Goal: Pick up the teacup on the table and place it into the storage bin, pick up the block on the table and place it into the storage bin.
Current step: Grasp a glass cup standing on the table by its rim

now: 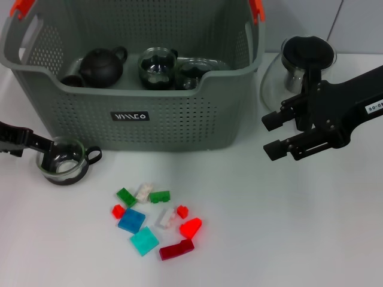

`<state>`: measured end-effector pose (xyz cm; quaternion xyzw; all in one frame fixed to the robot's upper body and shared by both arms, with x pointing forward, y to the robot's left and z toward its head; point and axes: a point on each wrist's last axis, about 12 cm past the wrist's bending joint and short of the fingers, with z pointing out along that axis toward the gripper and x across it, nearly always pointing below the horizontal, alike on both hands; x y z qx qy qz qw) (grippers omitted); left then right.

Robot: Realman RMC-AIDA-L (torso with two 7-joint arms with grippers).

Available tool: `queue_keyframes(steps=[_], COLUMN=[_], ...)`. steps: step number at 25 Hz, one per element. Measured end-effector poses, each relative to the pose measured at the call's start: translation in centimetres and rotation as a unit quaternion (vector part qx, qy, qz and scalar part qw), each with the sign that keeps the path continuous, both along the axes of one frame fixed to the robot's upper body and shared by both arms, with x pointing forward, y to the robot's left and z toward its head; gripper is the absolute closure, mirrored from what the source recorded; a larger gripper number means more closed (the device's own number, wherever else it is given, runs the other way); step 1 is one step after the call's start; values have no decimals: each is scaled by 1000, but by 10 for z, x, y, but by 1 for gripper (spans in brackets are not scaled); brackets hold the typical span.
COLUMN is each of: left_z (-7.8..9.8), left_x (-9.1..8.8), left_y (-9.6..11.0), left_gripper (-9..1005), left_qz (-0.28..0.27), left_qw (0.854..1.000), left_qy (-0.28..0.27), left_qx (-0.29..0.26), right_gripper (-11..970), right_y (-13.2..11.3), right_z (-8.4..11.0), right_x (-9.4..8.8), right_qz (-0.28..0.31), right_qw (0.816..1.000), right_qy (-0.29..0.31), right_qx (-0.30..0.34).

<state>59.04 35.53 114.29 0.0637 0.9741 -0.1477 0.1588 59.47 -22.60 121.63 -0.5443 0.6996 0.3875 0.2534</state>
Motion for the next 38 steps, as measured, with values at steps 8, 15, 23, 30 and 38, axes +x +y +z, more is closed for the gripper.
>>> queue_keyframes(steps=[8,15,23,30,38], left_z=[-8,-13,-19,-23,-25], left_x=[2,2,3,5,6], left_y=[-3,-3,-5,-11,-15], left_gripper=[150,150,151,151,151], left_qz=[2,3,4,-3,-6], left_qw=[1000,1000,1000,1000,1000], left_qy=[-3,0,2,2,1], left_qx=[0,-1,-1,8,11], right_gripper=[284,285,284,285,285], right_y=[0,1,2,2,1], right_z=[-1,-1,-1,-1,-2], right_x=[-1,-1,0,0,0], right_qz=[-1,1,1,0,-1], right_qw=[1000,1000,1000,1000,1000], right_qy=[1,2,0,0,1], right_qx=[1,1,0,0,1])
